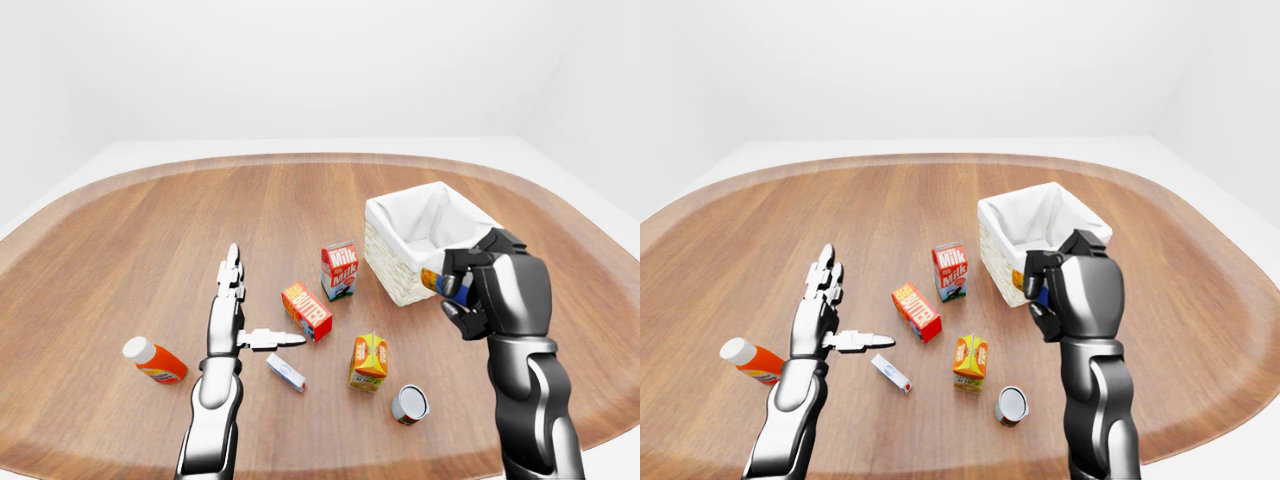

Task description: Pick up the alphabet soup and the tomato sauce, and put them in the basket.

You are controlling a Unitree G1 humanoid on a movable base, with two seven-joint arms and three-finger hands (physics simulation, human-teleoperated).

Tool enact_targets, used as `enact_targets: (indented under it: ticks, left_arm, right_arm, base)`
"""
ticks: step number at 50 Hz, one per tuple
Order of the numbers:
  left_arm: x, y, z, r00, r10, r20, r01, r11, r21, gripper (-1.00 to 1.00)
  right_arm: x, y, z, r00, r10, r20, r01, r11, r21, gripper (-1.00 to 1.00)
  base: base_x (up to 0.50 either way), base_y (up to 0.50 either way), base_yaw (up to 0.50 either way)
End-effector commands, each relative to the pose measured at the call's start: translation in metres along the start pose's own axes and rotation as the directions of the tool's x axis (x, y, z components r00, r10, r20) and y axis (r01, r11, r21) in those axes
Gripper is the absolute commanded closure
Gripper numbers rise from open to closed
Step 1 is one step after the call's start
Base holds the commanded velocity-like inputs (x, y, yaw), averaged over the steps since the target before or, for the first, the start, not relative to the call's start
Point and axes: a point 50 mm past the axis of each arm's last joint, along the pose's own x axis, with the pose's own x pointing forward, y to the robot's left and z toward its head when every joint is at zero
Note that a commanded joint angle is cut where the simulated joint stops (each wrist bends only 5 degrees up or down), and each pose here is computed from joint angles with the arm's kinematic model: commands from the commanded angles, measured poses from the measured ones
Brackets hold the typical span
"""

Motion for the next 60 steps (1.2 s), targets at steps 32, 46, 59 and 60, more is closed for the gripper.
enact_targets:
  ticks: [32,46,59,60]
  left_arm:
    - [0.000,0.000,0.001,1.000,-0.003,0.004,0.003,1.000,-0.020,-1.00]
    - [0.002,0.000,0.001,1.000,-0.002,0.004,0.002,1.000,-0.020,-1.00]
    - [0.001,0.000,0.000,1.000,-0.007,0.002,0.007,1.000,-0.019,-1.00]
    - [0.001,0.000,0.000,1.000,-0.007,0.002,0.007,1.000,-0.019,-1.00]
  right_arm:
    - [0.061,-0.011,0.026,0.999,0.032,0.025,-0.027,0.982,-0.187,1.00]
    - [0.090,0.001,0.026,0.995,0.087,0.041,-0.078,0.980,-0.182,1.00]
    - [0.108,0.009,0.019,0.994,0.110,0.022,-0.103,0.970,-0.220,1.00]
    - [0.110,0.009,0.019,0.993,0.112,0.022,-0.104,0.970,-0.220,1.00]
  base:
    - [0.00,0.00,0.00]
    - [0.00,0.00,0.00]
    - [0.00,0.00,0.00]
    - [0.00,0.00,0.00]
